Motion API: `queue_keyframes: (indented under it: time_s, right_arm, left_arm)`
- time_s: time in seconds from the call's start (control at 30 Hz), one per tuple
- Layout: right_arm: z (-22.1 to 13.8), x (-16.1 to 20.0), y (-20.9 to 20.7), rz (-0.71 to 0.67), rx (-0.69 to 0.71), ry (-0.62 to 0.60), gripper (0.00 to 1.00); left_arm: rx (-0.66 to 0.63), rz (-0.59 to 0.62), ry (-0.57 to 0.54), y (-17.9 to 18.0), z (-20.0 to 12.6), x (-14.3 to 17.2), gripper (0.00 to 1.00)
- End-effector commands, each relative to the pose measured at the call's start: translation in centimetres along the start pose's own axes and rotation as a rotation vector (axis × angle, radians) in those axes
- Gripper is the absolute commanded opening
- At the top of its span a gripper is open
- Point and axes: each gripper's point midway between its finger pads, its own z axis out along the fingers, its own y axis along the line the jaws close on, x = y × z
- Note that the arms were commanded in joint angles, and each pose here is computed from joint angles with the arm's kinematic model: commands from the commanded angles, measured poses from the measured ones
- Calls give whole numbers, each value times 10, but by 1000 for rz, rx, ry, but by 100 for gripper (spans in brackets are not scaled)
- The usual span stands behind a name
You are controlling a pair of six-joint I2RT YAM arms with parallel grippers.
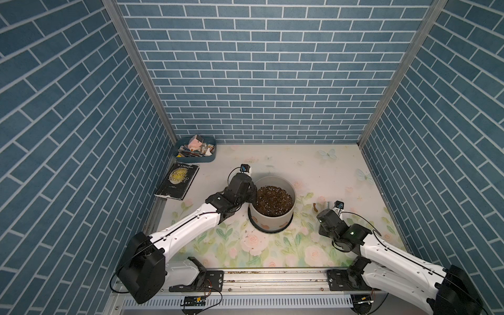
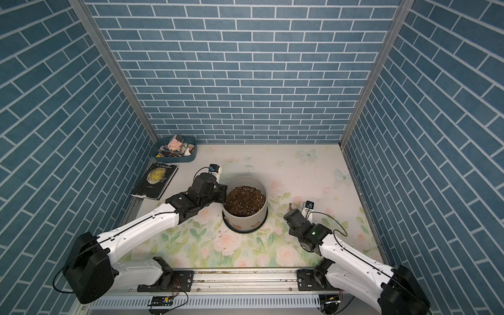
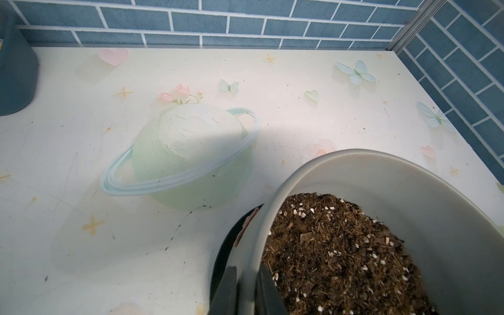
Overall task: Scrub the dried mud off the ceramic pot
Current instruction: Brush off the soil from the pot, then rotate the pot on the tray.
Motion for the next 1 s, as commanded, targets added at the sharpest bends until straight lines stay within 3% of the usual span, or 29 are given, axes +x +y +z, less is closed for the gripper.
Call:
queue_keyframes:
  time_s: [0.0,0.03,0.07,0.13,0.17,0.23,0.3,0.53,0.8,0.9,0.97]
  right_arm:
    - [-18,-24,-2,-5,15,-93,0]
    - [-21,-27,0,-9,3,-104,0]
    - [-22,-30,5,-15,-22,-112,0]
    - [-25,-31,26,-58,-120,-112,0]
    - [-27,-30,43,-85,-200,-110,0]
    - [-34,-27,67,-107,-317,-115,0]
    - [-37,-25,78,-95,-385,-128,0]
    - [-40,-18,82,-62,-453,-127,0]
    - [-36,-11,80,-51,-463,-110,0]
    - [-33,-8,81,-46,-464,-102,0]
    - [-33,-8,84,-42,-476,-101,0]
  left_arm:
    - [18,-50,-51,-8,-4,-20,0]
    - [23,-50,-53,-10,-4,-22,0]
    - [24,-51,-58,-11,-3,-26,9]
    - [33,-47,-71,-15,-1,-33,40]
    - [37,-47,-80,-18,1,-38,51]
    - [43,-44,-97,-23,6,-48,63]
    - [54,-37,-106,-29,14,-55,68]
    - [57,-19,-43,-36,48,-44,64]
    - [52,10,-17,-30,46,-29,67]
    - [22,14,-6,-24,45,-25,58]
    - [-11,11,7,-18,47,-21,44]
